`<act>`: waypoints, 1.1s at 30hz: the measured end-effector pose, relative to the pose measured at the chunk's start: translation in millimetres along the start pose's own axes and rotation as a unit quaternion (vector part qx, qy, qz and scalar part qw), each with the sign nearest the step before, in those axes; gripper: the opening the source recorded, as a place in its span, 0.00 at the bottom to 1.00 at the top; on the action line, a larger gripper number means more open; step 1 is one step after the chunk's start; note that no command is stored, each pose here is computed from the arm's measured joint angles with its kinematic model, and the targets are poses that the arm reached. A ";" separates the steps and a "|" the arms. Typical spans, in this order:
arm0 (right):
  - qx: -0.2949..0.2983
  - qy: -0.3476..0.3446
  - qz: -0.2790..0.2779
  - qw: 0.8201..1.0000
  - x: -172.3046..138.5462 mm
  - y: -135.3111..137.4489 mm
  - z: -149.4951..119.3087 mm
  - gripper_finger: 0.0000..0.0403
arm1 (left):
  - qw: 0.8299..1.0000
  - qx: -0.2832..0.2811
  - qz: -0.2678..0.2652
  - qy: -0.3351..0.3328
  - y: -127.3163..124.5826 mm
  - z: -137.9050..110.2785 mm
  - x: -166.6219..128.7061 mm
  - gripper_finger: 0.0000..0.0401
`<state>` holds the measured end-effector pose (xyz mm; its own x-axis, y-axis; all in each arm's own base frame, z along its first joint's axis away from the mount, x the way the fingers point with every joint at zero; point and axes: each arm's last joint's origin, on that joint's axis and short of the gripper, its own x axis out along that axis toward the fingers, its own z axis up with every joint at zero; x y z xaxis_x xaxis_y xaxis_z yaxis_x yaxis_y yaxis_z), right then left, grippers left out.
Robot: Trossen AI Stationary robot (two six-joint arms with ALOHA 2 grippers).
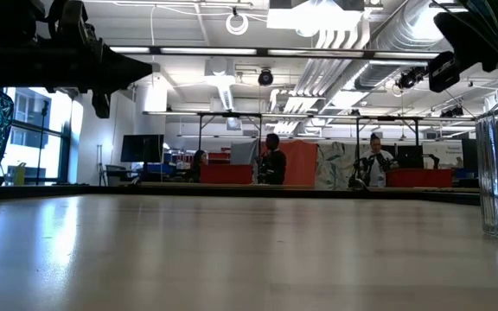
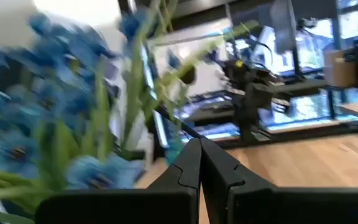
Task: Sort flowers into vase by color
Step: Return to Home Position
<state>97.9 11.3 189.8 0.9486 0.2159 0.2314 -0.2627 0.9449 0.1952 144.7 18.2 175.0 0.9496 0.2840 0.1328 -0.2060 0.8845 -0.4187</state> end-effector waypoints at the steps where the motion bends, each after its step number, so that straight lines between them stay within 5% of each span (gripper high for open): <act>1: -0.004 0.006 -0.008 1.000 0.1 -0.9 -1.4 0.00 | 1.000 0.000 0.000 0.000 0.0 0.0 0.0 0.00; 10: -0.097 0.028 -0.045 0.994 -0.5 -5.3 -5.5 0.00 | 1.000 0.000 0.000 0.000 0.0 -0.1 0.0 0.00; 24: -0.083 0.127 -0.088 0.985 -4.1 -11.1 -24.7 0.00 | 1.000 0.000 0.000 0.000 0.0 -0.1 0.0 0.00; 33: -0.087 0.104 -0.085 0.987 -6.4 -9.7 -20.5 0.00 | 1.000 0.000 0.000 0.000 0.0 0.0 0.0 0.00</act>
<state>98.0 5.8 166.9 0.9968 0.0796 0.0054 -0.0798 0.9958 0.0443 144.7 18.1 175.0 0.9497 0.2837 0.1327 -0.2057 0.8846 -0.4186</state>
